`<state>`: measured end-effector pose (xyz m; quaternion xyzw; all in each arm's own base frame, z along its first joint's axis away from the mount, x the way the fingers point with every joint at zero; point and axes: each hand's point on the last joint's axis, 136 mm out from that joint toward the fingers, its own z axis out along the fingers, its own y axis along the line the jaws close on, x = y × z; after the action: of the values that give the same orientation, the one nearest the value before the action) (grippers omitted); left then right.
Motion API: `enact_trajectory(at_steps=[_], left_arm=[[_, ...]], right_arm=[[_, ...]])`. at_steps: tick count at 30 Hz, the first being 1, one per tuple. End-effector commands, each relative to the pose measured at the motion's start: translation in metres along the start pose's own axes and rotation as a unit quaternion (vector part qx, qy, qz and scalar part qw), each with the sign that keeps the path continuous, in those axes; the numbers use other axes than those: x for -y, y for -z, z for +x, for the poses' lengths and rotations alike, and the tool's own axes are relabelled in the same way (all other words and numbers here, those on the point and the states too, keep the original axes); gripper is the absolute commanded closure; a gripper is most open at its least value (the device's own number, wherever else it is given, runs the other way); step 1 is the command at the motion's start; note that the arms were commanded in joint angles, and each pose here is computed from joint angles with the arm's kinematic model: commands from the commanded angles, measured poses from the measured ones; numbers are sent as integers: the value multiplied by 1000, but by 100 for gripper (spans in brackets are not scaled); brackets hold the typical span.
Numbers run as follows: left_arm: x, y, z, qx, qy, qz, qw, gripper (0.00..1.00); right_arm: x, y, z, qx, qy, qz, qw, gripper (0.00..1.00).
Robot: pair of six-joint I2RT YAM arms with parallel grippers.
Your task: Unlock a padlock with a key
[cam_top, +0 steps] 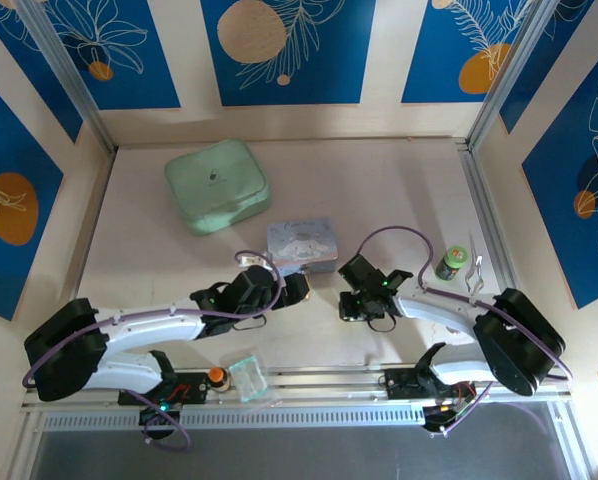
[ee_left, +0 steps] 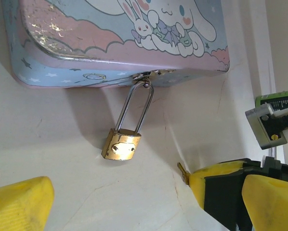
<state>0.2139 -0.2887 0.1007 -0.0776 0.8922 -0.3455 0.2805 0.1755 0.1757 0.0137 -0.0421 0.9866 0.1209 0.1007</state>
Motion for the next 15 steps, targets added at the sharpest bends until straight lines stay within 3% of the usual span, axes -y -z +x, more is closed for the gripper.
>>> enact_trajectory(at_steps=[1,6,11,15], left_arm=[[11,-2,-5,14,-2,8,1000,0],[9,-3,-3,14,-2,6,1000,0],[8,-5,-1,12,-2,6,1000,0],[12,-8,1,8,-4,15,1000,8]], right_arm=[[-17,-10,-7,4,20,-13,1000,79],[-21,-18,-4,-13,27,2,1000,86],[-29,-17,-4,-16,20,-31,999,94],[-33,-11,-7,-9,7,-70,998,96]])
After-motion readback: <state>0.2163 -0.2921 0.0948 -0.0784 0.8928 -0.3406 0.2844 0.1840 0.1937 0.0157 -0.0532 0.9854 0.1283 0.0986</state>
